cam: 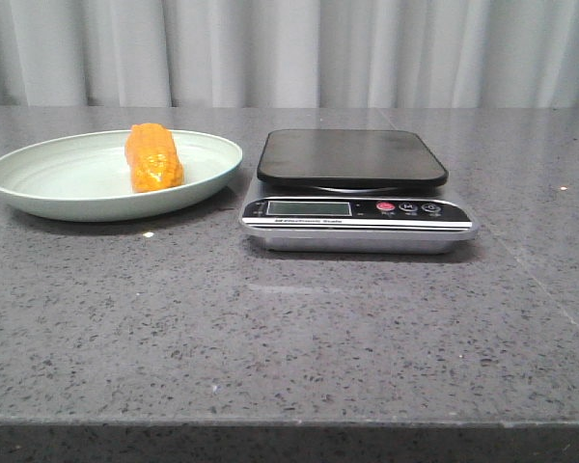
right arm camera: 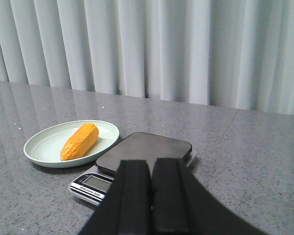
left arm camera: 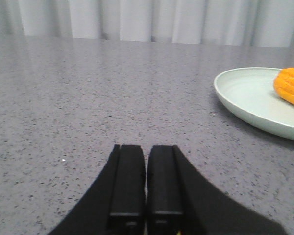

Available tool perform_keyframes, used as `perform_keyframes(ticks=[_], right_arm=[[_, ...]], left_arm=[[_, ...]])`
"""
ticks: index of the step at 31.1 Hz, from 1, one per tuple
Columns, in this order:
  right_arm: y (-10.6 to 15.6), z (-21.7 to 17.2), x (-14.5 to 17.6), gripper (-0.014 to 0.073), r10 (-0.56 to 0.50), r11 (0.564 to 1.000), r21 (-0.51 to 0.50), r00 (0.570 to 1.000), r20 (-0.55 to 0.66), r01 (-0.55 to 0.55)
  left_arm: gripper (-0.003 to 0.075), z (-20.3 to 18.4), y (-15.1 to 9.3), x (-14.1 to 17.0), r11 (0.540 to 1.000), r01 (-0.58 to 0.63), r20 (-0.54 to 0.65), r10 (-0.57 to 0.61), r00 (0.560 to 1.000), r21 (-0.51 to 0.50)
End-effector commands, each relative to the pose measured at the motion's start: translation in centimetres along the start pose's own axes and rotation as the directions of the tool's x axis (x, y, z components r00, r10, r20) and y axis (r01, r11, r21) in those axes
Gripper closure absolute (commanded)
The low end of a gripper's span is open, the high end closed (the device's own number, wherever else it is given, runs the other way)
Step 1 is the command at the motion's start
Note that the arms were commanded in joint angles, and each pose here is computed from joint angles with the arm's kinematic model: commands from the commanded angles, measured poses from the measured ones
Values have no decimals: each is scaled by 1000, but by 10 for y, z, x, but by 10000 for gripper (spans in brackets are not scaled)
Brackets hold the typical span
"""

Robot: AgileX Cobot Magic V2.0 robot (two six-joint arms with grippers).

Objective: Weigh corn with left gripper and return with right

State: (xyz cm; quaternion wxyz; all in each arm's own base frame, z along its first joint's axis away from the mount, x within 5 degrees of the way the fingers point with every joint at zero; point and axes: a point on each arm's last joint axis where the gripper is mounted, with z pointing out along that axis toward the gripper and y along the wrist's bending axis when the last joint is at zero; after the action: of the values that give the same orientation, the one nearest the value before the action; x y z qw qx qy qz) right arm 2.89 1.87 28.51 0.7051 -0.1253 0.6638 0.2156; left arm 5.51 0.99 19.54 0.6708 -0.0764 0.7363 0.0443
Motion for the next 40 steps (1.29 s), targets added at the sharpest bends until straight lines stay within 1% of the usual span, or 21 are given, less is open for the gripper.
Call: perform_keyframes(ticks=[1,8,11,40], right_arm=[[0,-1,-15,451,-4,1000,8,996,90,4],[0,-1,-15,451,-4,1000,8,996,90,4],[0,-1,-15,451,-4,1000,8,996,90,4],[0,-1,-15,451,-4,1000,8,996,90,4]], left_arm=[[594,-2,0,-7,1000,11,104,-10,994,-4],[594,-3,-4,-13,997,3,173,-16,985,72],[594,-3,-5,-15,996,2,193,-19,981,89],[594,-3,-5,-15,996,8,192,-25,981,90]])
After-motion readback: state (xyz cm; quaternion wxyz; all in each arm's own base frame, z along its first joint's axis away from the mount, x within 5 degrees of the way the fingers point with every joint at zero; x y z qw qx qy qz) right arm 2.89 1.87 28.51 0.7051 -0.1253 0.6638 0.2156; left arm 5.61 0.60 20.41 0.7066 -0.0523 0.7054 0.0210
